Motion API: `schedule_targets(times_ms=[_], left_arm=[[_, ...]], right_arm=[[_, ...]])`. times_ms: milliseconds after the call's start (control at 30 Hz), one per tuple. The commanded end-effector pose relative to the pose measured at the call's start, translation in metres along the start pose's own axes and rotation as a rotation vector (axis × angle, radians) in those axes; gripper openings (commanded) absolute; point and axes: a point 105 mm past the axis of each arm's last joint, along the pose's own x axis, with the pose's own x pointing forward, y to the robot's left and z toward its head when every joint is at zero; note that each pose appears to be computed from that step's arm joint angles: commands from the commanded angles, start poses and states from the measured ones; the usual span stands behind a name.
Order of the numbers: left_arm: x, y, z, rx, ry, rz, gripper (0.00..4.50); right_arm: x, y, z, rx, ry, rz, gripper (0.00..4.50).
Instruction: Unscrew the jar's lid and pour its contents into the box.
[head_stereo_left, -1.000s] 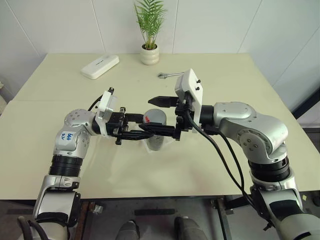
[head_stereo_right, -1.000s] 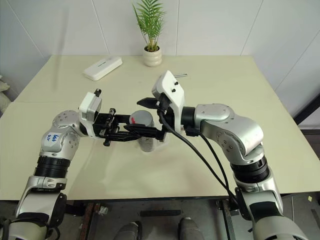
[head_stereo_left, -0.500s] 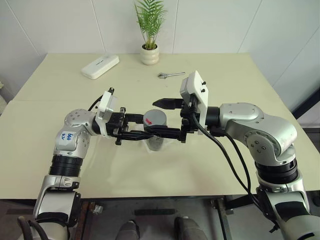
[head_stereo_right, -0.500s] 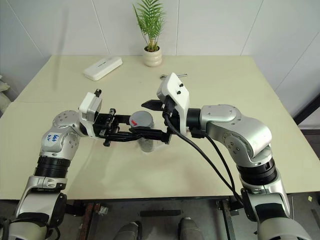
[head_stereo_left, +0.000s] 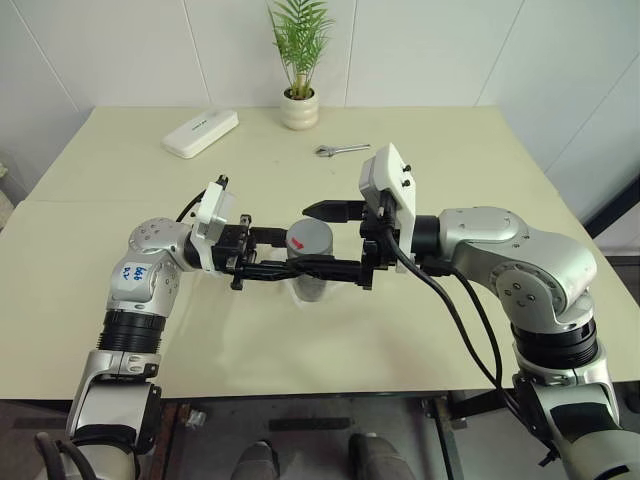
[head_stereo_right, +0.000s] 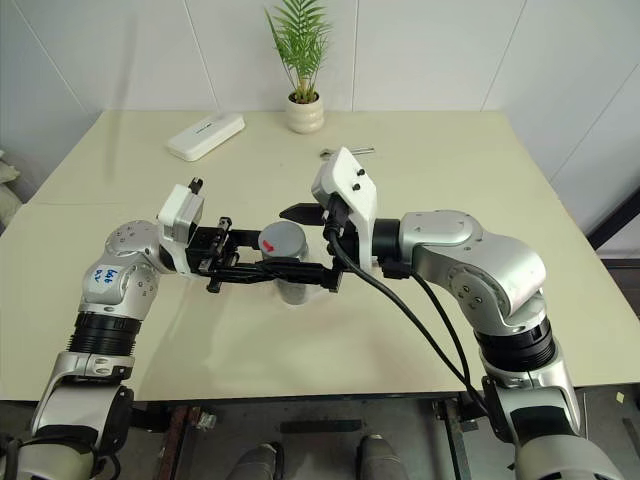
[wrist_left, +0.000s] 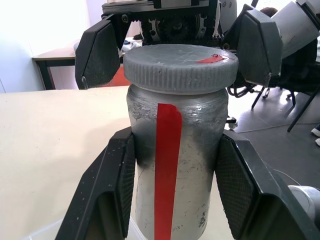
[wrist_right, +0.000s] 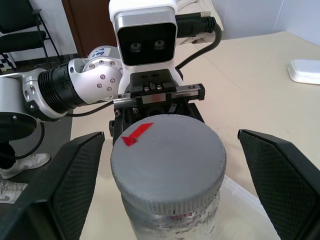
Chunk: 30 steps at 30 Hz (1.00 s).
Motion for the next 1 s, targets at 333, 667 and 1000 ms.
schedule_targets(times_ms=[333, 667, 1000], left_arm=[[-0.0017, -0.0005, 0.0076, 0.040, 0.003, 0.001, 1.94], [-0.0014, -0.0002, 0.0074, 0.039, 0.005, 0.001, 1.94], [-0.0012, 0.0001, 0.0074, 0.041, 0.006, 0.003, 1.94]], right_arm=[[-0.0081, 0.0057, 0.0146, -0.067, -0.020, 0.000, 4.50], [-0.0093, 0.0060, 0.0149, -0.071, -0.015, 0.000, 4.12], [-0.0093, 0.0070, 0.0145, -0.070, -0.011, 0.007, 4.11]])
